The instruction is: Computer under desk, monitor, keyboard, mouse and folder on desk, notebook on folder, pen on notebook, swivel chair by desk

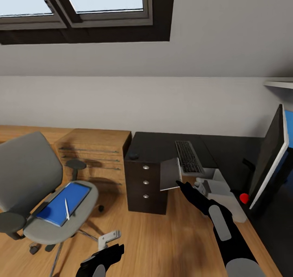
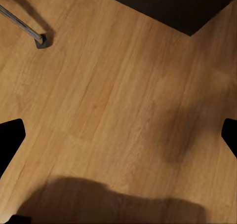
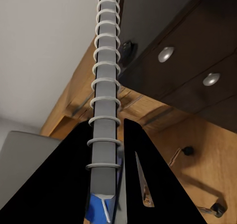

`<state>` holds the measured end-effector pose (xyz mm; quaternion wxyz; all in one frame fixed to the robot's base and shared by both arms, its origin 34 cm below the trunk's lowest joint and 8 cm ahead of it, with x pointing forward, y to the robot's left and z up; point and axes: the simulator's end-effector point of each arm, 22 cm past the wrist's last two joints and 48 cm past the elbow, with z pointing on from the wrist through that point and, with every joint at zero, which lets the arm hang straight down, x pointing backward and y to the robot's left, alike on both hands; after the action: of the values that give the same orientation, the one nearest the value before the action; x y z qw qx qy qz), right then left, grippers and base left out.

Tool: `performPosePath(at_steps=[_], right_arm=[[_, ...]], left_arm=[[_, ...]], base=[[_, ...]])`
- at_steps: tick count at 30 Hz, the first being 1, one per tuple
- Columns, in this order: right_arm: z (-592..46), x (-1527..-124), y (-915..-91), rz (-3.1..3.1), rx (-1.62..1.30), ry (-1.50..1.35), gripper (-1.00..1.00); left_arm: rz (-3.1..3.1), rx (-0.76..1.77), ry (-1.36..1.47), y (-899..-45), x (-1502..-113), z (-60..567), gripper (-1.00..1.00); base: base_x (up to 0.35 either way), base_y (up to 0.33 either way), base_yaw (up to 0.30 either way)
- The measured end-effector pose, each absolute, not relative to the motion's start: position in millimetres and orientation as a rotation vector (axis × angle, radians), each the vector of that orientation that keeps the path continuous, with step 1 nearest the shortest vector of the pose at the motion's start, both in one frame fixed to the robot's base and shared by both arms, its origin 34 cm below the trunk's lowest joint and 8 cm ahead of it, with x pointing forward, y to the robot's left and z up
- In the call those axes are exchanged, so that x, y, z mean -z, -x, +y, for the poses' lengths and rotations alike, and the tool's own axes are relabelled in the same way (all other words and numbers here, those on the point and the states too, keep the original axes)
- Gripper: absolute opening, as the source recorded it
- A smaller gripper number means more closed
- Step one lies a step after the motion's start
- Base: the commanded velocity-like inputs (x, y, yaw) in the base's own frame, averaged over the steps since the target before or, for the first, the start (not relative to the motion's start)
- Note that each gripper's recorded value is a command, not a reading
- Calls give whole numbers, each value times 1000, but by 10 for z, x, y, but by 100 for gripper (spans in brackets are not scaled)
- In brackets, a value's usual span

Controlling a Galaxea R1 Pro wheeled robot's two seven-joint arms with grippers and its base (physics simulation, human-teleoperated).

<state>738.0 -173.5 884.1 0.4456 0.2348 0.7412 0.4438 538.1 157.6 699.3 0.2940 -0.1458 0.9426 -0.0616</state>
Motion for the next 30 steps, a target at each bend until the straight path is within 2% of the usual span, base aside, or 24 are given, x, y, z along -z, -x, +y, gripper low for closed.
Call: performPosePath(at_steps=[9, 30], right_arm=[[-1734, -8840, -7381, 1837, -1100, -582, -100], [-1583, -8855, -7269, 1854, -1112, -540, -100]], left_arm=[[2509, 165, 388, -5384, -6995, 1574, 100], [2492, 177, 352, -5402, -7086, 1484, 100]], base=[[227, 0, 0], [11, 0, 0]])
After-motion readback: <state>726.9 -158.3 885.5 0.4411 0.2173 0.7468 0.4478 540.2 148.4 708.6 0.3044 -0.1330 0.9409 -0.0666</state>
